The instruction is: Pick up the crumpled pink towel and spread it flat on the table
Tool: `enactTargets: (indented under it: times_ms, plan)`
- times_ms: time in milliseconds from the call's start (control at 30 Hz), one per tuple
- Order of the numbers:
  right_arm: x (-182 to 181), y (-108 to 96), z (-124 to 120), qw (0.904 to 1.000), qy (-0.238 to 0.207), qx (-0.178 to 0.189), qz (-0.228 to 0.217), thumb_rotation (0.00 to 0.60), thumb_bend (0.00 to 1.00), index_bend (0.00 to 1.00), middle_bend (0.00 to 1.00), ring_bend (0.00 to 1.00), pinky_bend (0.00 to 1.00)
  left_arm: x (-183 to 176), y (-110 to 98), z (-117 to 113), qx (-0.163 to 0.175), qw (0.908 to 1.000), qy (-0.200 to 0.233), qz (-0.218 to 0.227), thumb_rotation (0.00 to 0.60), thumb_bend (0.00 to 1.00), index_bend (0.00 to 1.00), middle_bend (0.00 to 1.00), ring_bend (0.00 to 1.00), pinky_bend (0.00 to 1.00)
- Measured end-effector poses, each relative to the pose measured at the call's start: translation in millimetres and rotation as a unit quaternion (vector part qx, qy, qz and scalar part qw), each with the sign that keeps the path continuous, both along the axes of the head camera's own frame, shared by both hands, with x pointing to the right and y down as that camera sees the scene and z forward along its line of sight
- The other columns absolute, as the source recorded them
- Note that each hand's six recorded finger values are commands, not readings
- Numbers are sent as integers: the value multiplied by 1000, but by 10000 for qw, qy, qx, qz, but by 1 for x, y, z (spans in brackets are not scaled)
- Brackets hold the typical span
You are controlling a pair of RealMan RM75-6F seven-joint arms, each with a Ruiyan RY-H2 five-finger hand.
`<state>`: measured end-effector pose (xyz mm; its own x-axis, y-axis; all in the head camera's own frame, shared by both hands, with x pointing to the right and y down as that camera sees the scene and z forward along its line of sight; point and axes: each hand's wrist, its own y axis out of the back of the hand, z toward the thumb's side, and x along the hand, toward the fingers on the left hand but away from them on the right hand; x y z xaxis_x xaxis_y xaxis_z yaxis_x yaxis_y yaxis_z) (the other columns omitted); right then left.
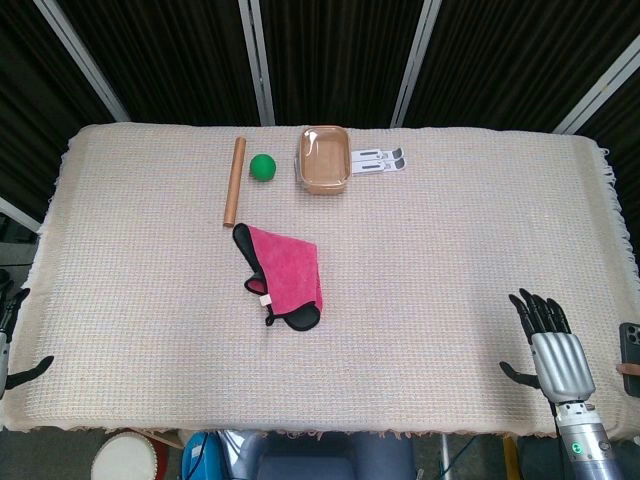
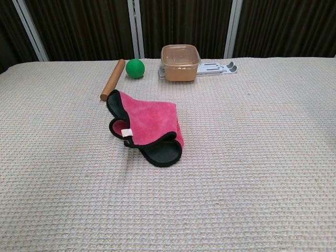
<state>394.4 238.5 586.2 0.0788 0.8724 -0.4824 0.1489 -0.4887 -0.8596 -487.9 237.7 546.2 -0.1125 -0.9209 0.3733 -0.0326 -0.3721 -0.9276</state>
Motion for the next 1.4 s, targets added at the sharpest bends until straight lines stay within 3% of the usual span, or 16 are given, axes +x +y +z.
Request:
enactTargets:
  times_ms: [1400]
  plan:
    - [-4,2,1,10000,-72,-22,-45,600,171,0,0,0,0,2,0,7,-75,10000,12,7,600,15,111,0,0,0]
